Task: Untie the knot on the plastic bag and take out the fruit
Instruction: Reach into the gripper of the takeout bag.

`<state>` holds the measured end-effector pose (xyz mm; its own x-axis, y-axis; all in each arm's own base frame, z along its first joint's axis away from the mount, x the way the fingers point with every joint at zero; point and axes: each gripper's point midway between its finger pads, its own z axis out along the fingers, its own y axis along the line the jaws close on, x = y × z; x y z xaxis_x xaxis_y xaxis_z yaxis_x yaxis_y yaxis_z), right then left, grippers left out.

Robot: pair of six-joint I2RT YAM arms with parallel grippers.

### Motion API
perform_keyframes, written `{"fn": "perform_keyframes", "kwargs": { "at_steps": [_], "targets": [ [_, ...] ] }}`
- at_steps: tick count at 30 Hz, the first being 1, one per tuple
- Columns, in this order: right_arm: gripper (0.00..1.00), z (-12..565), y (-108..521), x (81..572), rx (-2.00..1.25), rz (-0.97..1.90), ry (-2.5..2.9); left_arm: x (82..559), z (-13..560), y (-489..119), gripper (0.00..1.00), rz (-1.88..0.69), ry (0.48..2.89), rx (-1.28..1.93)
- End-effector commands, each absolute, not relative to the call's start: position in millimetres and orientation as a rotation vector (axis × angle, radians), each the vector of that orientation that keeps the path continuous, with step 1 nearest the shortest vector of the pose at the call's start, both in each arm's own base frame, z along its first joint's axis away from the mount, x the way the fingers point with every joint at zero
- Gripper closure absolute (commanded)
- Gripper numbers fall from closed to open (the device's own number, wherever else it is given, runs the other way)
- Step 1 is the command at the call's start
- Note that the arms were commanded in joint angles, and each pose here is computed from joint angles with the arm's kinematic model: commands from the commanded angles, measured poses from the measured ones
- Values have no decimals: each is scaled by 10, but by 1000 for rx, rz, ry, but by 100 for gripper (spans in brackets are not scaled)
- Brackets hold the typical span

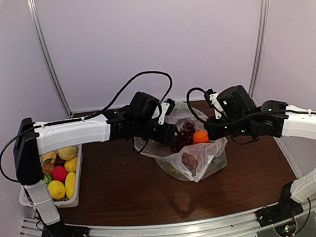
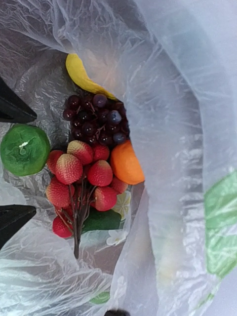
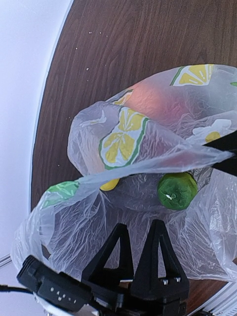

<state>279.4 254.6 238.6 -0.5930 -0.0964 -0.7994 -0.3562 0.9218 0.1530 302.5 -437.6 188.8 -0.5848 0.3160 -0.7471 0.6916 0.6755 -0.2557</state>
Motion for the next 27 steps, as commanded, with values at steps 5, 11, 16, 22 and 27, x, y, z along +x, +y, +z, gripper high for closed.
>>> {"fn": "perform_keyframes", "kwargs": {
  "at_steps": [5,11,16,22,27],
  "targets": [
    [100,2414,2513,2770,-313,388,2191,3389,1469,-4468,43,-623,2245,720],
    [100,2403,2493,2768,-313,376,2193,3301,1070,-4518,42,-637,2348,802],
    [100,2387,2507,2771,-313,380,2194,3141,829,-4471,39,-650,2432,865],
    [100,2365,2526,2773,-312,390,2195,3033,677,-4428,39,-668,2491,877],
    [100,2355,2516,2767,-311,389,2195,2966,608,-4437,34,-706,2514,867]
  ]
}}
